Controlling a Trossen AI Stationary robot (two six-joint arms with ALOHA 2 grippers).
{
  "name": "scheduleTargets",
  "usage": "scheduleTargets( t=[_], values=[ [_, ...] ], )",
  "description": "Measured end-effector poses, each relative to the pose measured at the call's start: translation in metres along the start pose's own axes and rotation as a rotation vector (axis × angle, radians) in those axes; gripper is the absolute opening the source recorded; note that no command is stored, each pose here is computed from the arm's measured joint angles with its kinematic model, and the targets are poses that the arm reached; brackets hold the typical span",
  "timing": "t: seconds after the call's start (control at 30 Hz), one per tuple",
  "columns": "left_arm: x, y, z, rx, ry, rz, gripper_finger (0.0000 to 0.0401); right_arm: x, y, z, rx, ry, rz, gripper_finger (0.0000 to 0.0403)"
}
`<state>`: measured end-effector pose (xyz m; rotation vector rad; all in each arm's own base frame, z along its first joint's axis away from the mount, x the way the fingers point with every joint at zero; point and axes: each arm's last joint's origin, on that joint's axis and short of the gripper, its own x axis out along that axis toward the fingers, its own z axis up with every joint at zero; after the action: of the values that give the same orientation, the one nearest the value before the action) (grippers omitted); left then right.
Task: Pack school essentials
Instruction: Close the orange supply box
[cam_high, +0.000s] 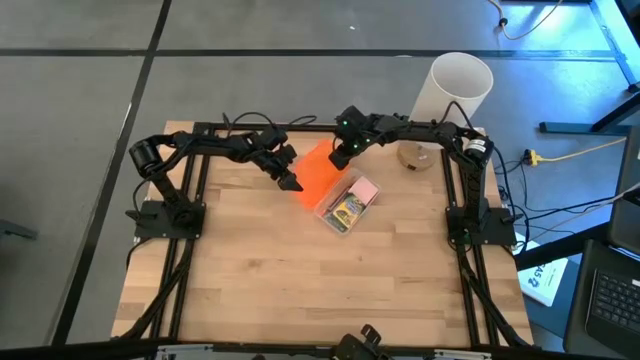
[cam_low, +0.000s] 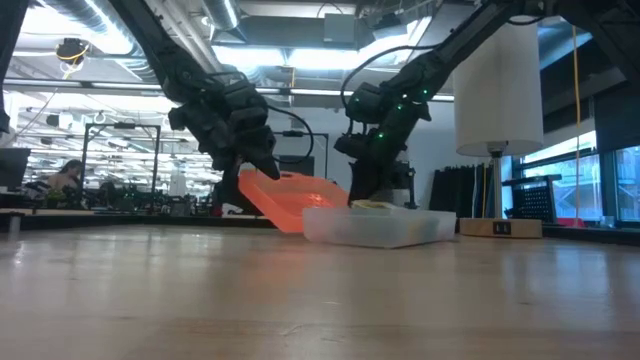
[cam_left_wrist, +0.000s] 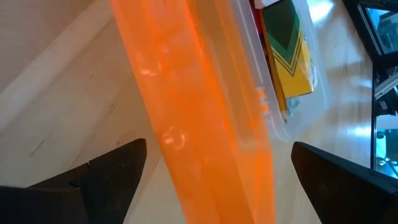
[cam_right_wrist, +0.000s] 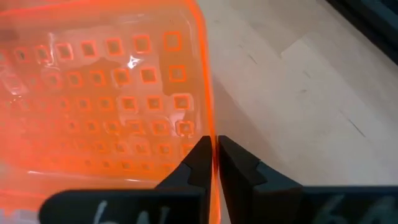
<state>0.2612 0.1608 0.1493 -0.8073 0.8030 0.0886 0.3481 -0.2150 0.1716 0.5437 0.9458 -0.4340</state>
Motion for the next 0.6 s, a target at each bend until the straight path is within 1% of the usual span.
scheduleTargets(
  t=[0.2, 0.4, 0.6],
  values=[
    [0.0029, -0.0042, -0.0013, 0.015, 0.01, -0.007, 0.0394, 0.0, 0.0001, -0.0002, -0.005, 0.002, 0.003, 0.0032],
    [0.0033, -0.0048, -0.0016, 0.017, 0.012, -0.007, 0.0394, 0.0, 0.0005, -0.001, 0.003, 0.014, 0.026, 0.0072],
    [0.0033, -0.0047, -0.0015, 0.018, 0.011, -0.004, 0.0394, 0.0, 0.0007, -0.001, 0.004, 0.015, 0.033, 0.0072]
  ],
)
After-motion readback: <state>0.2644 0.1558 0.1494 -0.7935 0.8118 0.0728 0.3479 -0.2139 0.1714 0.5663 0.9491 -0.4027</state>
